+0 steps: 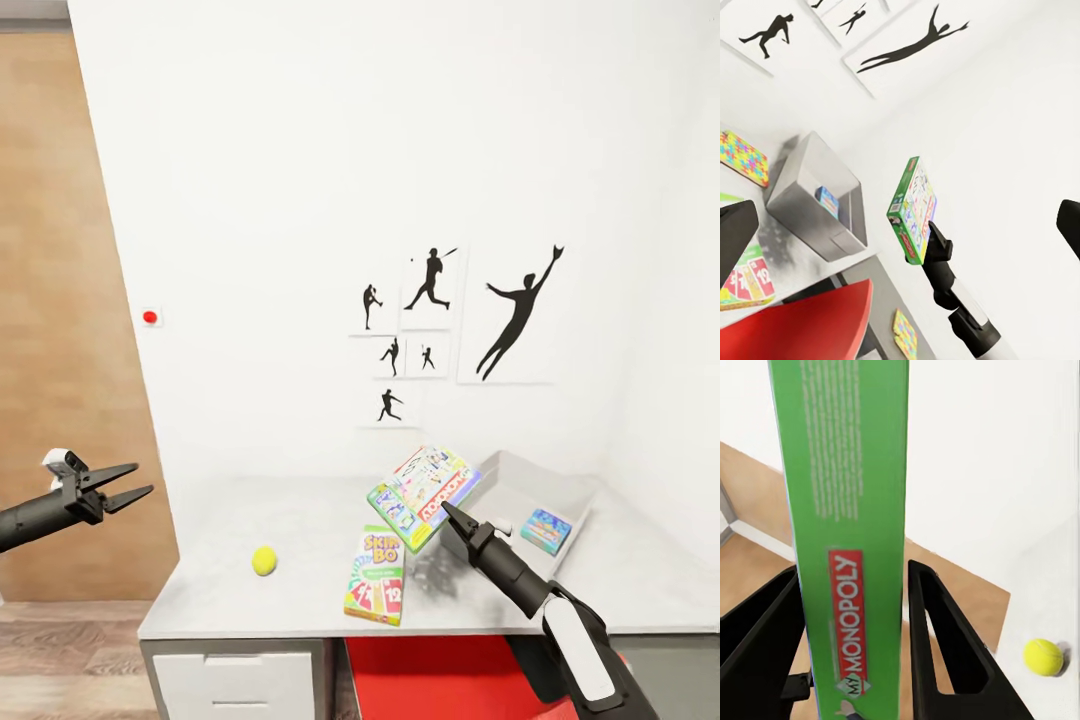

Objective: Put all the toys in the child's room - the three board games (two on the bed and one on the table), the two jigsaw puzzles on the table, and the tennis ball on the table - inside the toy box on the table in the child's room.

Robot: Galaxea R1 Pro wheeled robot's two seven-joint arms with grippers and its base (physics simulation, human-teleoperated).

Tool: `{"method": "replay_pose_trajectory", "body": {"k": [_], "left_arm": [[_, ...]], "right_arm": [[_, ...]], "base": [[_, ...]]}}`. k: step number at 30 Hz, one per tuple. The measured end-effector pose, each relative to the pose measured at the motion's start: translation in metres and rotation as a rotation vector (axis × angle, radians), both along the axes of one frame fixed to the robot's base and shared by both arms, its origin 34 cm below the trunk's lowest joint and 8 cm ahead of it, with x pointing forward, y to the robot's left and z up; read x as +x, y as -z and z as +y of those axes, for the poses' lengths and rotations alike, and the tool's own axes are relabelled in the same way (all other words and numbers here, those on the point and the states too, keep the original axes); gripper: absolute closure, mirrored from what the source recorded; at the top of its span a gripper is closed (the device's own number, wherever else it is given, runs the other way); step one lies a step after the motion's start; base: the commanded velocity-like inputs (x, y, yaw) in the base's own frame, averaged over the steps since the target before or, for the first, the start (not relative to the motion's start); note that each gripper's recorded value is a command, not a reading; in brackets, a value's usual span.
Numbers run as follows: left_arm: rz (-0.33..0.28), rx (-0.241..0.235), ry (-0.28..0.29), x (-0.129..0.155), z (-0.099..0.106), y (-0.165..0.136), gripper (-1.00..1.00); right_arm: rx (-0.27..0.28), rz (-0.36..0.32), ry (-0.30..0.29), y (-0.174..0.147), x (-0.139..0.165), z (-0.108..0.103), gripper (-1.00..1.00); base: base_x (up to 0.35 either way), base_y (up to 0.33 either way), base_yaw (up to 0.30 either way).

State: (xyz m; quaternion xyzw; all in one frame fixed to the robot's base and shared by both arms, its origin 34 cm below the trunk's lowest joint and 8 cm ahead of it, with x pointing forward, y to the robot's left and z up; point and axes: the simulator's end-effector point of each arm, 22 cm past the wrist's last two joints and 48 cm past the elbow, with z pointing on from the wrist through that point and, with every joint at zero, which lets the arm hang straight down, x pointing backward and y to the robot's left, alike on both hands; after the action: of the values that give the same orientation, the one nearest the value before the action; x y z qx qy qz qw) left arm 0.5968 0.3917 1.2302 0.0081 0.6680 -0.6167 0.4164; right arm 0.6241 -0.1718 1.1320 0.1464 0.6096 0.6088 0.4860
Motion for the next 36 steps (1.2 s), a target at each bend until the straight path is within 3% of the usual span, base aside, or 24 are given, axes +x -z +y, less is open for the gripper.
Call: {"method": "replay_pose_trajectory", "body": {"k": [18,36], "left_arm": [[0.024,0.000,0.000,0.005,0.000,0.012,-1.00],[0.017,0.007,-0.001,0.007,0.000,0.016,-1.00]], "right_arm": [[0.000,0.022,0.000,0.012,0.003,0.000,1.00],[-0.002,0.033,0.001,0.018,0.004,0.000,1.00]], "base": [[0.040,0.000,-0.146],[0.046,0.000,-0.231]]}}
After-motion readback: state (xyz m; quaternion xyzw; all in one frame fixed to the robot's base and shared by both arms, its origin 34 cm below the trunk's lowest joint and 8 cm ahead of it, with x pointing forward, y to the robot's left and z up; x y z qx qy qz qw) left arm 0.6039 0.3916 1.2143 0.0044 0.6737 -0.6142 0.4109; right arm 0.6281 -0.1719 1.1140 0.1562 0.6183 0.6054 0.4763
